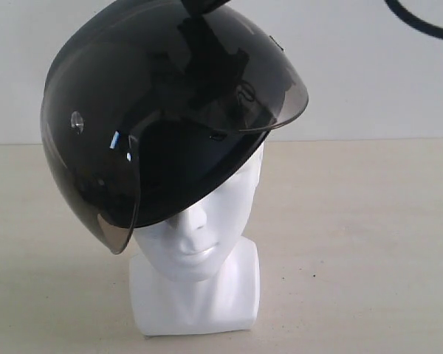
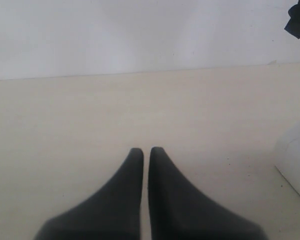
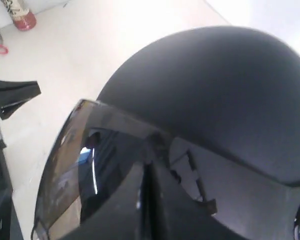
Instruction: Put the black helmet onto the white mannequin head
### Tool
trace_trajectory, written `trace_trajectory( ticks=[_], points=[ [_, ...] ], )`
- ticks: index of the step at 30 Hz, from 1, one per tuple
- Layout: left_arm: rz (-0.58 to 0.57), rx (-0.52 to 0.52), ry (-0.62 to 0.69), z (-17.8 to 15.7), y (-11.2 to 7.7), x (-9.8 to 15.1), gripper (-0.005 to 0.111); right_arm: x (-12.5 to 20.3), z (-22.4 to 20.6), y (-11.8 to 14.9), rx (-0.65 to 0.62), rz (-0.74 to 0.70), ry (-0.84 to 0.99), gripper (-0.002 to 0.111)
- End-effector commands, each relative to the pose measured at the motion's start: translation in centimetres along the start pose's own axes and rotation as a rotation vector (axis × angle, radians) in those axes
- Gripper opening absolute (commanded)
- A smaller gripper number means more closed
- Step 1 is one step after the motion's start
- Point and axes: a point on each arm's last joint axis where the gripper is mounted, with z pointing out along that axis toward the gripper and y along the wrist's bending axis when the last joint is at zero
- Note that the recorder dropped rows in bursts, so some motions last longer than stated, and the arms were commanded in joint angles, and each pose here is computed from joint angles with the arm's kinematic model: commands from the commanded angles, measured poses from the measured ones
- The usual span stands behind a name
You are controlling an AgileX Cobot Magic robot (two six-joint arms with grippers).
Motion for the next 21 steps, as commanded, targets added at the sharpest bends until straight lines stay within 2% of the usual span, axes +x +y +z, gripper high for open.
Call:
trace_trajectory(
  ticks=[1,5,13,21],
  points=[
    [-0.009,0.011,-0.006,0.0,-0.1,-0.2,0.004,-1.2,-0.2,-0.4,0.048,0.01,-0.131,0.003],
    [-0.009,0.011,-0.006,0.0,-0.1,-0.2,0.004,-1.7,0.2,-1.1,0.107,-0.011,-0.173,0.003],
    [-0.009,0.011,-0.006,0.0,-0.1,-0.2,0.004,-0.1,4.1,-2.5,0.116,0.002,0.028,0.003],
    [-0.009,0.011,-0.006,0.0,-0.1,-0.2,0.004,1.4,3.7,-2.6,0.131,-0.025,0.197,0.003]
  ],
)
